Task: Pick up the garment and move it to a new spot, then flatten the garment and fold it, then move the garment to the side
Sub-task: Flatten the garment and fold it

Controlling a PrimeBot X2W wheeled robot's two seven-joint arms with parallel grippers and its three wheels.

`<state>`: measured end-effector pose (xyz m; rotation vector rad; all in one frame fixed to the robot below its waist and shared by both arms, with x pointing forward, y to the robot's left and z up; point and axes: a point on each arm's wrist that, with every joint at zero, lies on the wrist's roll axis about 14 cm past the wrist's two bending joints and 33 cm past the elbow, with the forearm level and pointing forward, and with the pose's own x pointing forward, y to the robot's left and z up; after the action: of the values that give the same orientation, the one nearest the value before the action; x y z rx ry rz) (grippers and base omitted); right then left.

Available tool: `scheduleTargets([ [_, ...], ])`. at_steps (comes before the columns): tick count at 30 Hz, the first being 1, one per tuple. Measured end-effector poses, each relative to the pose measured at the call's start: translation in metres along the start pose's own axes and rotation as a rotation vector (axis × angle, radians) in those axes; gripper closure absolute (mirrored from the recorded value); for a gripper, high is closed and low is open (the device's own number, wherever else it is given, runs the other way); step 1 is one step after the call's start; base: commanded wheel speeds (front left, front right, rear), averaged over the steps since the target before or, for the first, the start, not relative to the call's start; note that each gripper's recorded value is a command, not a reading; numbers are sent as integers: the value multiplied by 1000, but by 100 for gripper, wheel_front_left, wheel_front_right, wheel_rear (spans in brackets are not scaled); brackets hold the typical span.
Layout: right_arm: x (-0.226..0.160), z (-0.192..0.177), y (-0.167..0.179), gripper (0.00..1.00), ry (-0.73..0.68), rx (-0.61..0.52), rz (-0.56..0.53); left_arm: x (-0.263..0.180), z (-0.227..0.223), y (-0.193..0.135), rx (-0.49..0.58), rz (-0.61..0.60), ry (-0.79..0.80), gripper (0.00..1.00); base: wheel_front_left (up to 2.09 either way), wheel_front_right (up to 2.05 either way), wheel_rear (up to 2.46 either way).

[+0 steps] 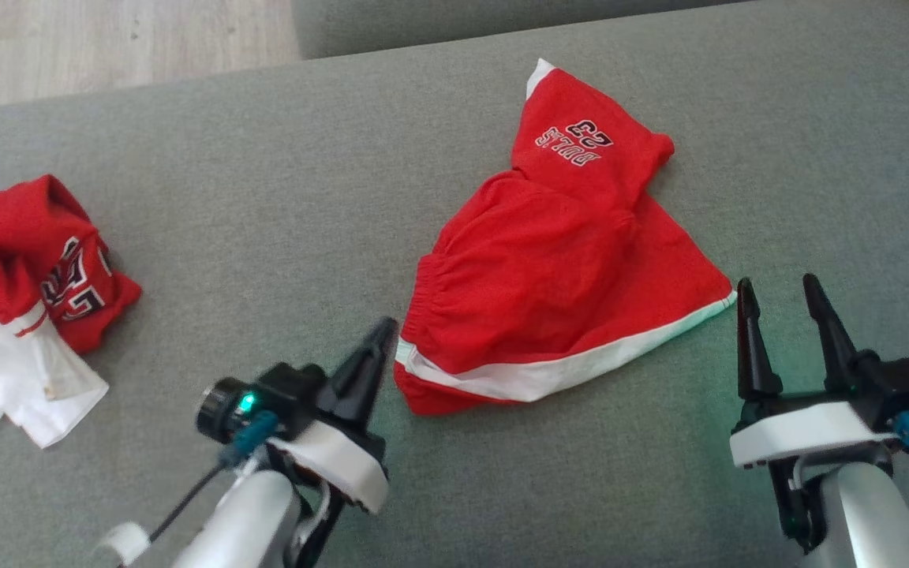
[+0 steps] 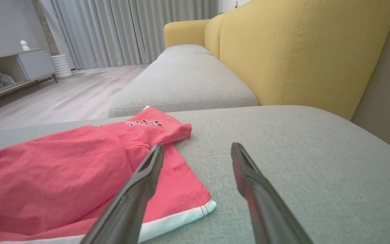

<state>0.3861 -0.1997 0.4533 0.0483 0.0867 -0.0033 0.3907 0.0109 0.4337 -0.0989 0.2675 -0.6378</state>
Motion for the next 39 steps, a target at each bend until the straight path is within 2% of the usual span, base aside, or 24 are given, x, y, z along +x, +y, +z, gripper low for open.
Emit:
scheduleTargets([
  [8, 6, 39, 24, 0, -122, 21, 72, -20, 48, 43, -33, 203, -217, 100, 0, 0, 0],
  [9, 5, 44, 27, 0, -138, 25, 79, -25, 50, 47, -35, 225, -232, 91, 0, 0, 0],
  [10, 5, 44, 27, 0, -138, 25, 79, -25, 50, 47, -35, 225, -232, 55, 0, 0, 0],
  [11, 5, 48, 29, 0, -151, 31, 86, -30, 51, 50, -40, 245, -241, 0, 0, 0, 0],
  [18, -11, 45, 53, 0, -143, 43, 154, -68, 51, 61, -79, 378, -291, 0, 0, 0, 0],
  [27, -15, 41, 63, 0, -132, 52, 183, -83, 40, 58, -93, 411, -286, 0, 0, 0, 0],
  [32, -13, 38, 62, 0, -123, 54, 180, -76, 34, 53, -93, 358, -266, 0, 0, 0, 0],
  [39, -12, 29, 52, 0, -97, 57, 148, -41, -4, 16, -71, 150, -75, 0, 0, 0, 0],
])
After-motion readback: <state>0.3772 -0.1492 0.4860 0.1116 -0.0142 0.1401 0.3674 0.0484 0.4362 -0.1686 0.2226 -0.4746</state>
